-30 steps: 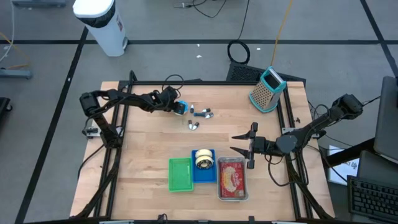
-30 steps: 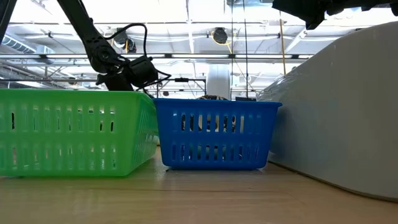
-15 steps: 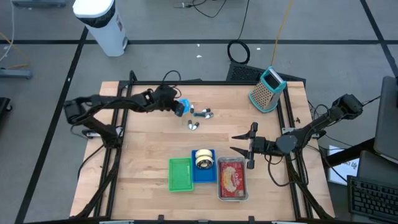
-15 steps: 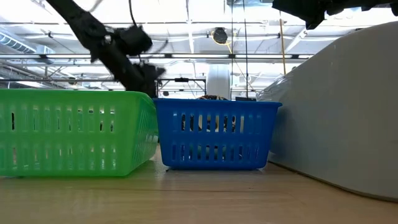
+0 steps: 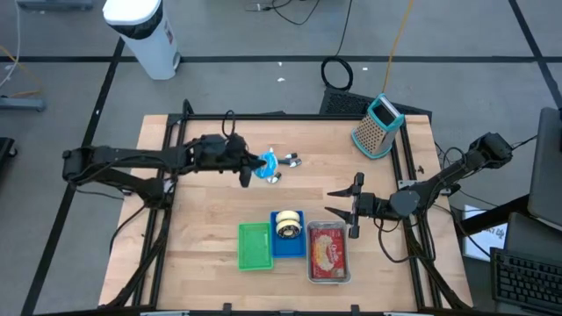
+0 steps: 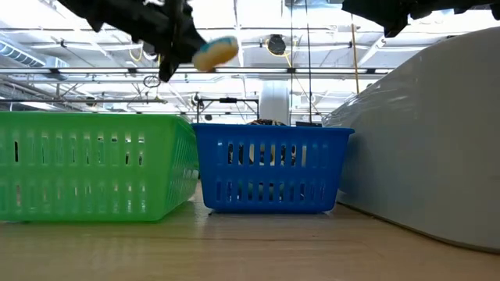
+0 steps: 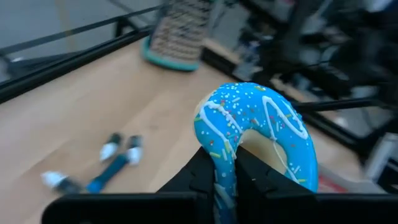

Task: Pick & Place Food Item
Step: Put the blue doughnut into the blue bin

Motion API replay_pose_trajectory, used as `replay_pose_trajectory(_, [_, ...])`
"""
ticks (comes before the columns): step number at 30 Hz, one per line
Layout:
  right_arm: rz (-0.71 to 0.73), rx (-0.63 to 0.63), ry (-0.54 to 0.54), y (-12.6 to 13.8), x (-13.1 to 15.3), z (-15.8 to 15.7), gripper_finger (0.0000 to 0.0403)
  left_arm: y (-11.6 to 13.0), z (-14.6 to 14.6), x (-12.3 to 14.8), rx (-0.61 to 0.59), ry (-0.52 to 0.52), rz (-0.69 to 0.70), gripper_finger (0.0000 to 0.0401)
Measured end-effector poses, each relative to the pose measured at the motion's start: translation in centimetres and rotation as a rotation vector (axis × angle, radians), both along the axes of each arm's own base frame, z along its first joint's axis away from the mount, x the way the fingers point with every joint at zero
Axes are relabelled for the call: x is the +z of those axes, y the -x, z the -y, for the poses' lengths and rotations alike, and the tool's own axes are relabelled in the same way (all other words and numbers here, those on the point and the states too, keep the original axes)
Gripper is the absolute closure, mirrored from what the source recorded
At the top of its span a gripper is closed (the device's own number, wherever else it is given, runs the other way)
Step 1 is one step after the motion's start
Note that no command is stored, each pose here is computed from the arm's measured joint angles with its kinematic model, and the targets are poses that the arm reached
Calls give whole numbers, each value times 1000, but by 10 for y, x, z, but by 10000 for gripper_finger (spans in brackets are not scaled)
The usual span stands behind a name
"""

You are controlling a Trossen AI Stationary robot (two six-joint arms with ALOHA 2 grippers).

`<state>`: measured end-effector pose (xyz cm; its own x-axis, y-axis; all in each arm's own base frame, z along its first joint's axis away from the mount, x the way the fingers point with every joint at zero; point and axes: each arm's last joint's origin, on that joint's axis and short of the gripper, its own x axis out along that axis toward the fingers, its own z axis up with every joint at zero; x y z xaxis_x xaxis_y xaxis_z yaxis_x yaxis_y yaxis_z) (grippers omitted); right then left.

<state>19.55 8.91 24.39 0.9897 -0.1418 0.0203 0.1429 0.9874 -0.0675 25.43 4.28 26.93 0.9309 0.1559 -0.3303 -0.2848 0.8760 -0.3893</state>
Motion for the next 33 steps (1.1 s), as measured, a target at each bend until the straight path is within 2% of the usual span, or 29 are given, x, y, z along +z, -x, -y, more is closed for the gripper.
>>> replay_pose_trajectory(11, [0,-1,-1,0,0,0,222,-5,57,12,-222,-5,117,358])
replay_pose_trajectory(16, [1,-1,-1,0,0,0,222,-5,83,17,-331,-39,183,363])
replay_pose_trajectory(24, [3,-1,-11,0,0,0,222,-19,129,6,-484,-57,276,355])
replay_pose_trajectory(29, [2,-1,-11,0,0,0,222,-35,156,-1,-541,-63,235,355])
replay_pose_trajectory(33, [2,-7,-13,-1,0,1,222,-53,175,2,-538,-155,85,355])
